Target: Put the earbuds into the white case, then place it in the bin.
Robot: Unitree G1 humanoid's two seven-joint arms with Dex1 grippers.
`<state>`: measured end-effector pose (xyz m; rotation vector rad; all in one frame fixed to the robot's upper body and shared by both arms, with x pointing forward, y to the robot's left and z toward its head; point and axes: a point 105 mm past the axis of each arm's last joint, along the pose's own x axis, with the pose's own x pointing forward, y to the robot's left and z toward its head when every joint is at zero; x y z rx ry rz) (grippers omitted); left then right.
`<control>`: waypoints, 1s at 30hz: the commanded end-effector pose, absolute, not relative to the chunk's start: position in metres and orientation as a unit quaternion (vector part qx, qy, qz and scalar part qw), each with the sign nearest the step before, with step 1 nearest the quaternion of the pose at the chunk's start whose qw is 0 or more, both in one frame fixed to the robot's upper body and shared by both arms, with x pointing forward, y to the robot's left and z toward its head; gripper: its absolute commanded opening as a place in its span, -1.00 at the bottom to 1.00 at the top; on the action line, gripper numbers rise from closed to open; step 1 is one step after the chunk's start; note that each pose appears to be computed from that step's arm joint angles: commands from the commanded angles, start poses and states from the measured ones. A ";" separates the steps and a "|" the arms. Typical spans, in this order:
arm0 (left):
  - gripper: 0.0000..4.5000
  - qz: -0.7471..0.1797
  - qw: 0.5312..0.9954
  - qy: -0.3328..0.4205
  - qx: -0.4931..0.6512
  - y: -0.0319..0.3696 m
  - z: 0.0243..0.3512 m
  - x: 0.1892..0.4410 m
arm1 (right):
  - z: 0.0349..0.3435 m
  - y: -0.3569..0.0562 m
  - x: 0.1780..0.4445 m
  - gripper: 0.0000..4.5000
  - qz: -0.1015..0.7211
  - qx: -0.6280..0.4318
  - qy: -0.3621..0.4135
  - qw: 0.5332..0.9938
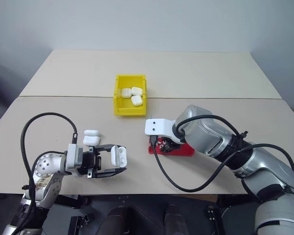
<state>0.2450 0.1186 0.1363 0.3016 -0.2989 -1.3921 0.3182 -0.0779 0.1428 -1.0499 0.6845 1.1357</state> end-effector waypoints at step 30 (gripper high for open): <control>0.23 -0.629 0.750 -0.136 0.154 0.116 0.138 0.241 | 0.139 -0.079 0.318 -0.19 0.502 -0.473 0.299 0.660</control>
